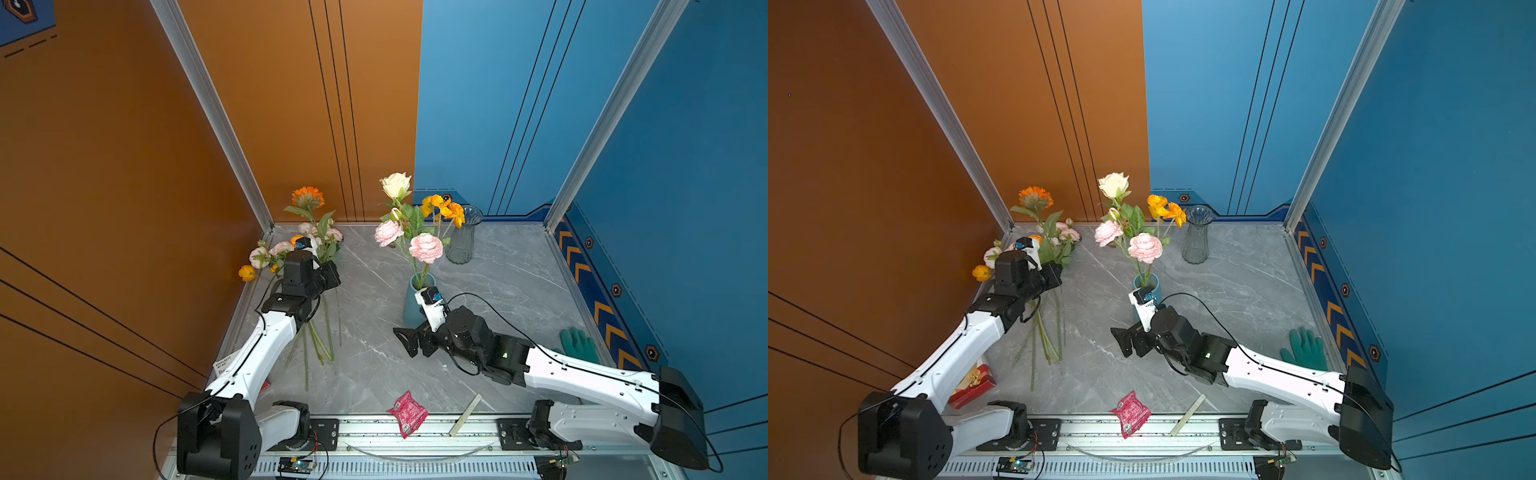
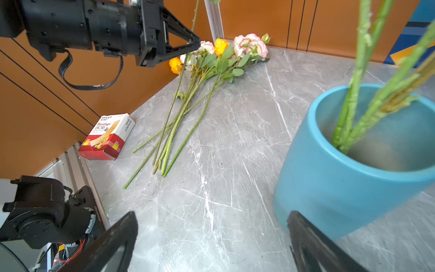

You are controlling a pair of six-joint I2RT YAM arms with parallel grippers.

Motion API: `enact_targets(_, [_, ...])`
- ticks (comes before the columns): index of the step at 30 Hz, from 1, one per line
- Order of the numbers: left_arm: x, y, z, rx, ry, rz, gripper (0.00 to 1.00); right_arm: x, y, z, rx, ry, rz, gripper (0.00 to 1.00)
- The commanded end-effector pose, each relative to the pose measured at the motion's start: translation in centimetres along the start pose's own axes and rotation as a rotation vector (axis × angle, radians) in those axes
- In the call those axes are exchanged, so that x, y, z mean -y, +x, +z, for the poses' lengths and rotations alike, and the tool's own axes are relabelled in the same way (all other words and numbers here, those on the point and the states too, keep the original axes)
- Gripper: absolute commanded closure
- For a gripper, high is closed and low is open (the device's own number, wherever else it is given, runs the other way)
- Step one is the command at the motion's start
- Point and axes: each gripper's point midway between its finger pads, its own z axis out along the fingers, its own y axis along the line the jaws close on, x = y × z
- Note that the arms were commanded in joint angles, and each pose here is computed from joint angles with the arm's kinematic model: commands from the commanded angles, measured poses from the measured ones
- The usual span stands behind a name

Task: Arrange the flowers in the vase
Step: 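Grasp the orange flower stem in the pile with the left gripper and lift, then carry the orange flower over the blue vase and lower its stem inside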

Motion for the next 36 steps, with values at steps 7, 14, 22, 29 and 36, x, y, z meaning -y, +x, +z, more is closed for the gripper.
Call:
enact_targets(7, [9.0, -3.4, -7.6, 0.334, 0.294, 0.231, 1.00, 4.6, 0.4, -3.3, 0.016, 0.129, 0.039, 0.00])
enact_targets(14, [15.6, -4.2, -14.6, 0.655, 0.564, 0.359, 1.00, 6.3, 0.7, -5.2, 0.031, 0.186, 0.051, 0.00])
enact_targets(22, [21.1, -5.4, -18.6, 0.813, 0.830, 0.310, 1.00, 6.8, 0.1, -5.9, 0.052, 0.190, 0.058, 0.00])
enact_targets(29, [24.0, -7.2, -19.6, 0.863, 0.912, 0.262, 1.00, 6.7, -0.1, -6.1, 0.057, 0.184, 0.060, 0.00])
enact_targets(36, [25.5, -7.6, -19.6, 0.939, 0.993, 0.141, 1.00, 6.5, -0.5, -6.1, 0.062, 0.181, 0.054, 0.00])
